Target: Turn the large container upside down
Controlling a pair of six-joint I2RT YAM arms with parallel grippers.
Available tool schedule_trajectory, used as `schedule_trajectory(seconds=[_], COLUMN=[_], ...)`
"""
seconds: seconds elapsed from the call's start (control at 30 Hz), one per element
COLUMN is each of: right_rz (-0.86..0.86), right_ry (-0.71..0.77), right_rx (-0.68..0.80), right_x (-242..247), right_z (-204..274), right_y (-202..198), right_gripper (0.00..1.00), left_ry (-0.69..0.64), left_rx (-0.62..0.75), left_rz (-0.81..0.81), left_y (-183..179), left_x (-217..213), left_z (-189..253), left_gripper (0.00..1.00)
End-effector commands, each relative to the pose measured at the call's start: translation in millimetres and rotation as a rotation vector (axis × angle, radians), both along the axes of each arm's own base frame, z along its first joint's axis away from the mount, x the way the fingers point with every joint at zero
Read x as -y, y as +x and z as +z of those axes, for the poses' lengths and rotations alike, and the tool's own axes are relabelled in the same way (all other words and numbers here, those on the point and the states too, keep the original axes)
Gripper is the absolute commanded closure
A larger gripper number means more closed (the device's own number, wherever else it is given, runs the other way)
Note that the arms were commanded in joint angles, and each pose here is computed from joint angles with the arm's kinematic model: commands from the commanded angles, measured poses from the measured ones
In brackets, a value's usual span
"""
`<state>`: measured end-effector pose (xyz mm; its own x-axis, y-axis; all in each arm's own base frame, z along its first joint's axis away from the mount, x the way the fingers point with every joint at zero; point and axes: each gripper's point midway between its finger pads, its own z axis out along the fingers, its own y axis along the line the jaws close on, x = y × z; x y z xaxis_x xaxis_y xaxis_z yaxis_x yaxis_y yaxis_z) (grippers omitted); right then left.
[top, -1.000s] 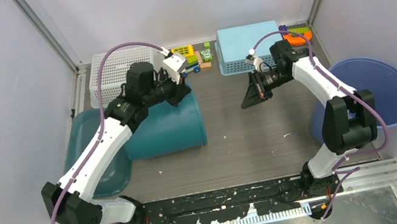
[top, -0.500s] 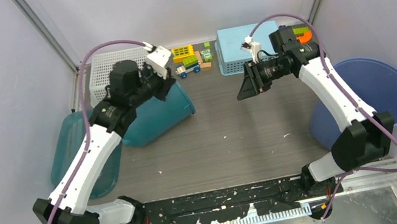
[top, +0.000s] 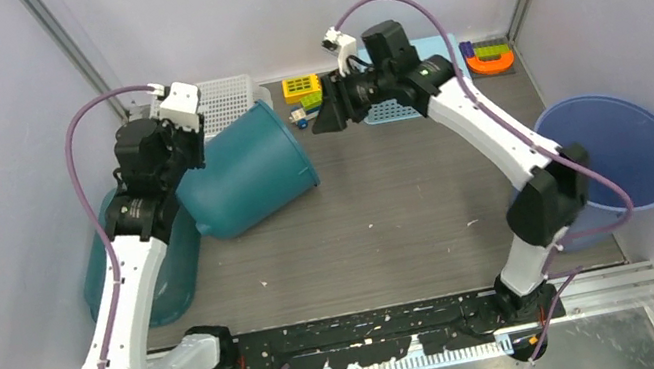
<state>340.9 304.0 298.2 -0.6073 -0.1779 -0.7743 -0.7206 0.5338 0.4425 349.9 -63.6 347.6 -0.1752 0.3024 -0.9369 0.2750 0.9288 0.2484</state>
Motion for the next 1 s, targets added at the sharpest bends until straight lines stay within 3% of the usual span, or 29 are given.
schedule_trajectory(seconds=[0.0,0.13,0.67,0.8,0.97], right_rz=[-0.017,0.023,0.089,0.128,0.183], right_ry=[0.170,0.268,0.289,0.290,0.275], right_rx=[-0.038,-0.119,-0.295,-0.348,-0.396], right_x=[-35.5,-61.7,-107.0,-105.1,-92.5], right_z=[30.6,31.1,-25.0,-31.9,-33.8], right_y=[29.0,39.3,47.2,33.4,4.0], right_gripper=[0.44,0.43,0.43,0.59,0.92], left_ry=[0.003,-0.006,-0.008,0.015,0.028], left_rx=[0.033,0.034,-0.139,-0.182,-0.202], left_rz=[0.064,0.130,0.594,0.610,0.632], left_y=[15.6,18.3,2.7,-2.7,-11.6], left_x=[-21.9,-41.6,-180.7,-192.1,-202.5], left_z=[-0.5,0.9,-54.3,-77.5,-94.4], left_gripper=[0.71,0.72,0.79,0.79,0.79])
